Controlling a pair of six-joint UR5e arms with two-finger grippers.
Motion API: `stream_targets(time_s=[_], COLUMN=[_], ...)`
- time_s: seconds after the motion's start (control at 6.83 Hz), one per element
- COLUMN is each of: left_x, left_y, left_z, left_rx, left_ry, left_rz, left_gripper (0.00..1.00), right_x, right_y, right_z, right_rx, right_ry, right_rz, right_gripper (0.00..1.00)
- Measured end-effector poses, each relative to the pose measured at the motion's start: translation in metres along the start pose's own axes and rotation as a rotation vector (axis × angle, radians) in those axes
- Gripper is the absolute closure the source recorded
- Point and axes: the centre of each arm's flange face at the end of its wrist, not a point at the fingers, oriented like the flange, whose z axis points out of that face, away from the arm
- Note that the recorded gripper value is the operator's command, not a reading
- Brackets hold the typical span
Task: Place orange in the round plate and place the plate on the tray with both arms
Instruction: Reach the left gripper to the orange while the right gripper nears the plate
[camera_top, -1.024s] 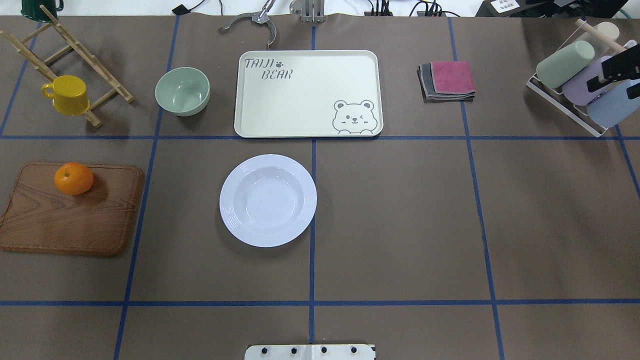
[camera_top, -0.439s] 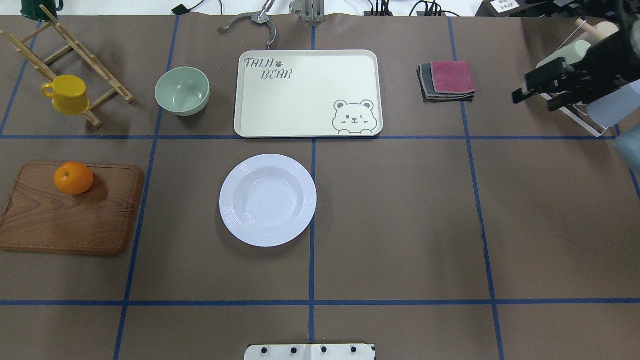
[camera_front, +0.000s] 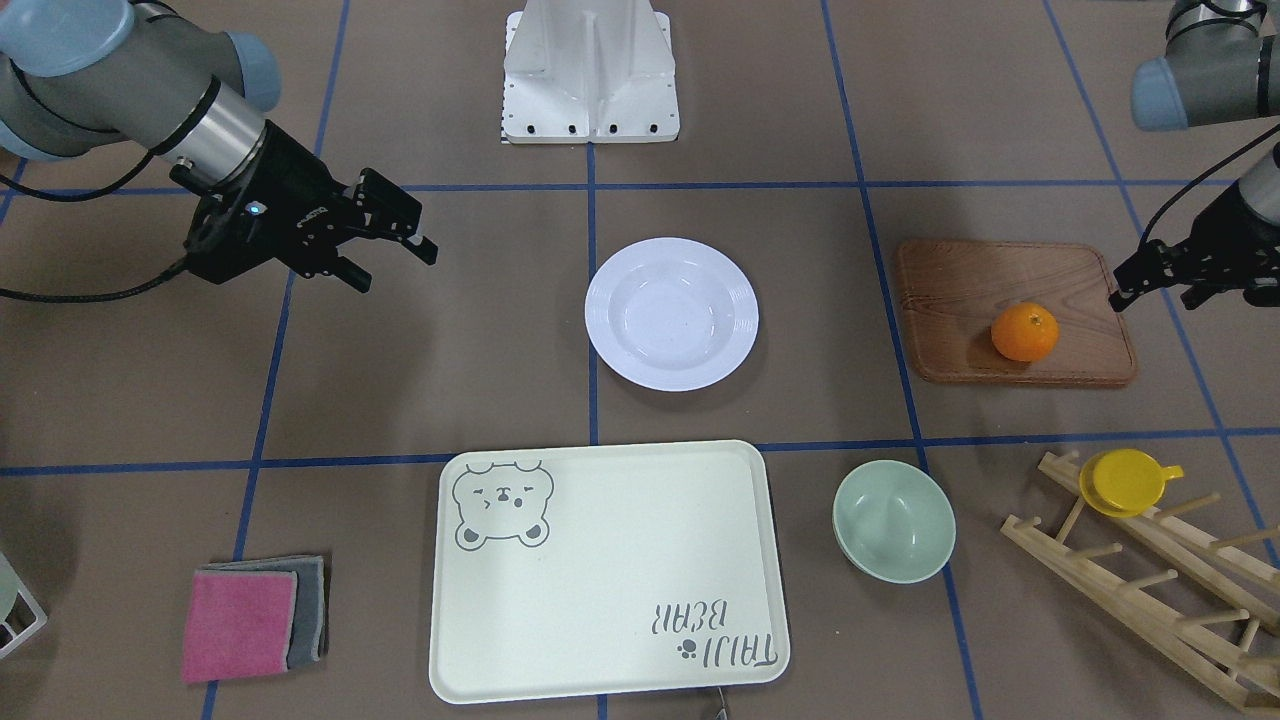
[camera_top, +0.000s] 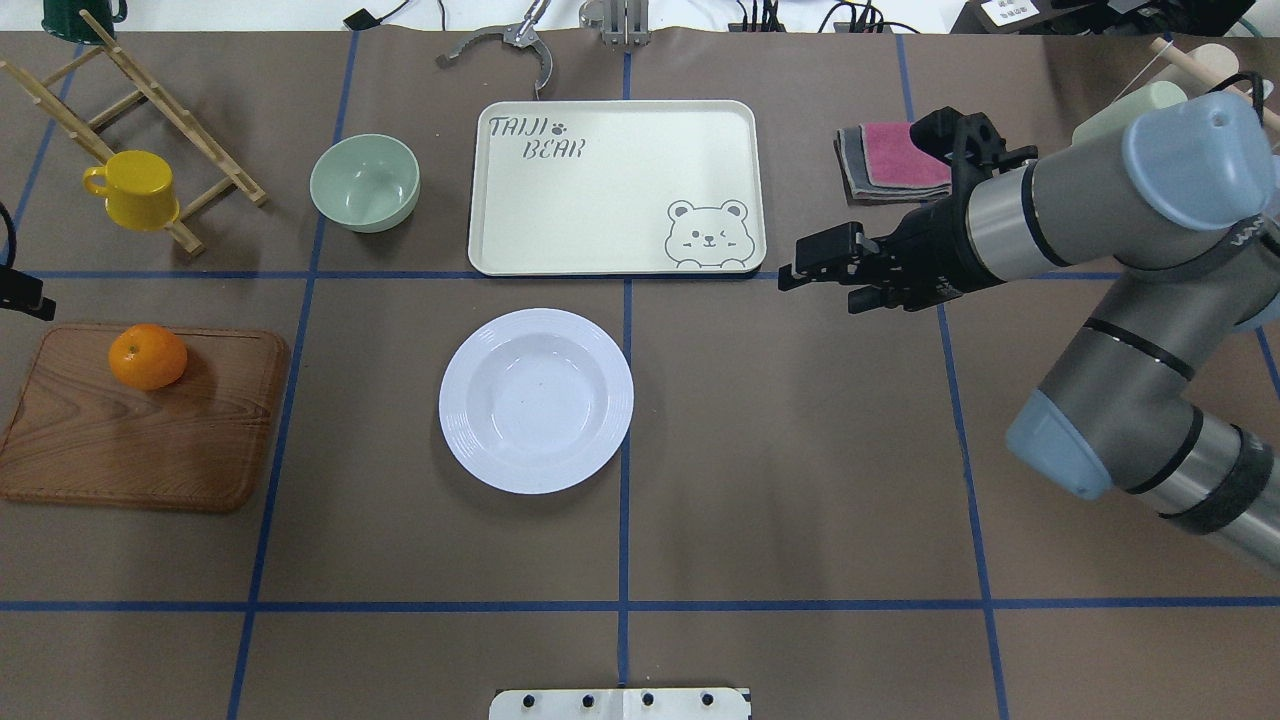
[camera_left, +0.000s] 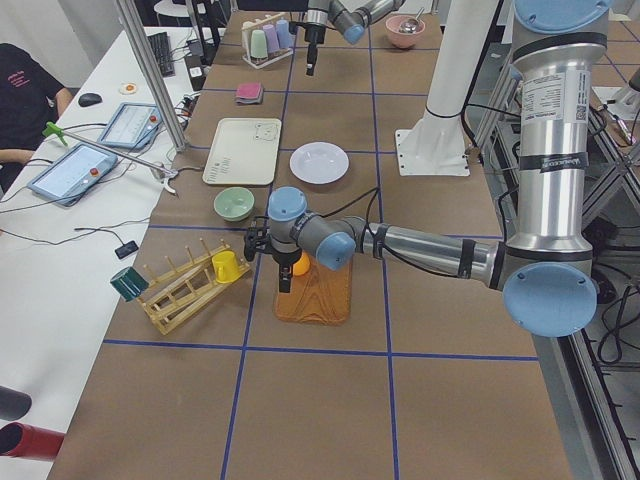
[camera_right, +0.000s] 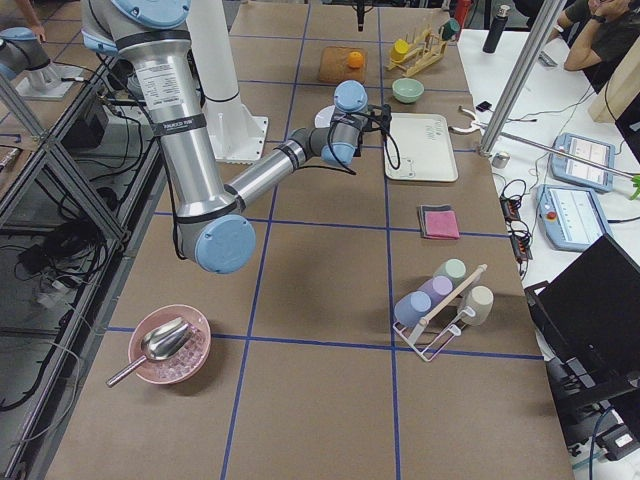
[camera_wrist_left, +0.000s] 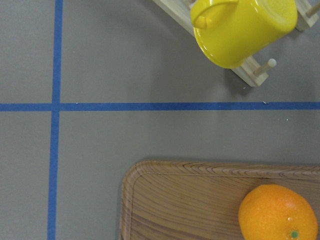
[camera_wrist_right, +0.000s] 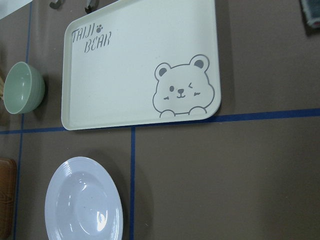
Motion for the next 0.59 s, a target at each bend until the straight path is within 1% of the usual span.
stream_targets(time_s=[0.29,0.59], left_x=[0.046,0.068], left_y=[0.006,0.008], left_z=[0.022,0.038], left_rx=[0.001,-0.009], left_ry=[0.017,0.015], left_rz=[-0.050,-0.076], left_gripper=[0.01,0.01], right_x=[-0.025,-0.034], right_y=[0.030,0.052], right_z=[0.035,0.056], right_rx=[0.013,0.028], right_ry=[-0.015,-0.019], right_rz=[0.007,-0.004], right_gripper=[0.03,0.04])
